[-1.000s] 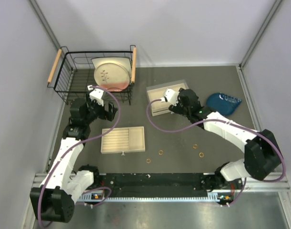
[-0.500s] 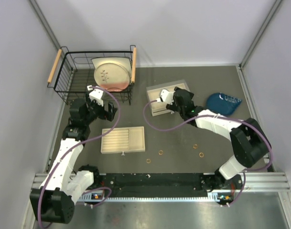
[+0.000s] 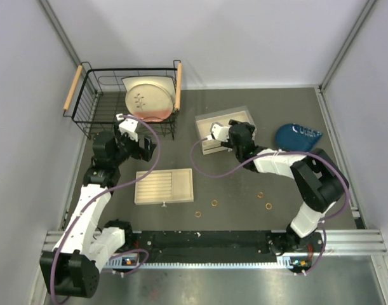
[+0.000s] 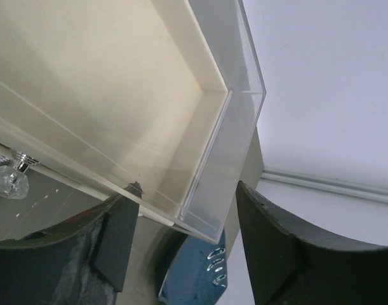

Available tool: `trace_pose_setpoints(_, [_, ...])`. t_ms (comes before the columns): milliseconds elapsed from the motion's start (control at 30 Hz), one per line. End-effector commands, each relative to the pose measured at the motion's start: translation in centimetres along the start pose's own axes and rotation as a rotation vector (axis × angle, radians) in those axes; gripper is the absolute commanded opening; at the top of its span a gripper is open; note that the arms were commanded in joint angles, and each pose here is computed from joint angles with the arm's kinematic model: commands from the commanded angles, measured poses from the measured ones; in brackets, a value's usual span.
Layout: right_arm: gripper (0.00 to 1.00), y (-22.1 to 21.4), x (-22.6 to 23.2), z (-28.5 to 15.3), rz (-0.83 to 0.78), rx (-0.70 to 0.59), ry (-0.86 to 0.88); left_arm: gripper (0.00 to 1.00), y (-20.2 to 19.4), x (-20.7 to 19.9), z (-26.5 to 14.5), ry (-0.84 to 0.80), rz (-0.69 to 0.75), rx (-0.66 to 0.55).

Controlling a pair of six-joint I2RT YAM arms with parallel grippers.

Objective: Organize the mixed jewelry

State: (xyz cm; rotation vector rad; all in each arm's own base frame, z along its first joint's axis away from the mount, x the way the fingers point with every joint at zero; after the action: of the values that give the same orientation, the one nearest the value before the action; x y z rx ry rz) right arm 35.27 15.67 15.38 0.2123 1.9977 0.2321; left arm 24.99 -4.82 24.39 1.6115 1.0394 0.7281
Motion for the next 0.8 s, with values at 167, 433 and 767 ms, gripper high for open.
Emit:
trace_pose_setpoints(167, [0.40,0.1,0.7,0.9,-0.025,0.003,-0.111,0.91,0.6,0.3,0.3,0.007,0.030,-0.037])
trace_pose_setpoints(433, [0.17,0.3,2.3,0.2,-0.050,0.039,-0.065,0.91,0.6,0.3,0.3,0.004,0.036,-0.040])
trace_pose_setpoints(767, [0.08,0.5,3.4,-2.0,-0.040,0.117,0.027,0.91,0.6,0.2,0.2,-0.002,0.039,-0.040])
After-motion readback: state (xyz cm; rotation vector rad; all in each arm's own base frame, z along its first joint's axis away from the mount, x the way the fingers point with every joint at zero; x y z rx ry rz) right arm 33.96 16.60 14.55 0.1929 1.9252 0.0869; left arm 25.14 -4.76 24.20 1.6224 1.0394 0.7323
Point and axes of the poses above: each gripper's point midway between its finger pads, its own z axis out along the fingers, its own x axis along the line the jaws close on, y = z × x, the point moved 8 cm from there along -z, back along the fingers, and after that the axes turned 4 degrees about -z, right-handed, at the moved point
